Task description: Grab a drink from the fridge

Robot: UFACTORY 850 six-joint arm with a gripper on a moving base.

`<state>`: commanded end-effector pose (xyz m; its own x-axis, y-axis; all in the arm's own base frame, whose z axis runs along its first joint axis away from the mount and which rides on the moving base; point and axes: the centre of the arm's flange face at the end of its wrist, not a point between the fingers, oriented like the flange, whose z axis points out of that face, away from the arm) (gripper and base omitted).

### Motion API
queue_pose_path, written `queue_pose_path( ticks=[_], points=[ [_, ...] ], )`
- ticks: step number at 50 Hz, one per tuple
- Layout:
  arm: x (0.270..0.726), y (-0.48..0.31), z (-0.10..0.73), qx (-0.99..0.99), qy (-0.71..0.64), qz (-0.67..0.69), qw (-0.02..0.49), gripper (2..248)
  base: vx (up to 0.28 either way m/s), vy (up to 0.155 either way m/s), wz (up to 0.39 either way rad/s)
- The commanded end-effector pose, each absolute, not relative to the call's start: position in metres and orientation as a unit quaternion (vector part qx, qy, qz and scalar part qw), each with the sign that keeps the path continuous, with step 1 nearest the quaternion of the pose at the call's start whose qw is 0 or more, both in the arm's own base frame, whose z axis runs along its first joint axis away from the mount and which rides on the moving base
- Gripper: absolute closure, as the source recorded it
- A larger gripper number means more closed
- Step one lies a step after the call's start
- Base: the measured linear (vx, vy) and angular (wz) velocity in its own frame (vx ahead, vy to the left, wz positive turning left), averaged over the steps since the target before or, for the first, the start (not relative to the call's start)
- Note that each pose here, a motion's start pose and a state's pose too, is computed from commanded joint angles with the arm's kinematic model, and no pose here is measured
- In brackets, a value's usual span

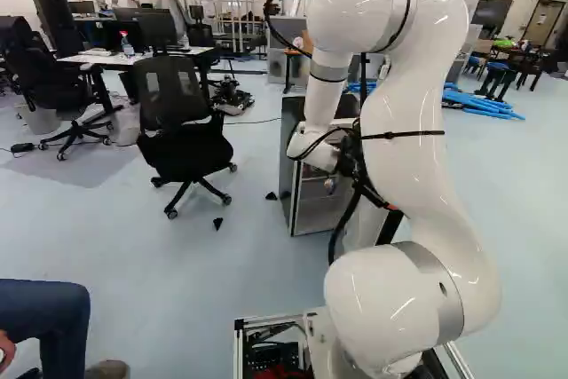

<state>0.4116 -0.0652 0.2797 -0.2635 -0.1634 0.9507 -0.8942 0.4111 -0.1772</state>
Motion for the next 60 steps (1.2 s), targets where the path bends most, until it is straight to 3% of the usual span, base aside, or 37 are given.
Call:
queue_pose_path(
  ticks=[60],
  points=[
    [0.456, -0.195, 0.294, 0.256, -0.768, 0.352, 0.470, 3, 0.000, 0.000, 0.000]
  ],
)
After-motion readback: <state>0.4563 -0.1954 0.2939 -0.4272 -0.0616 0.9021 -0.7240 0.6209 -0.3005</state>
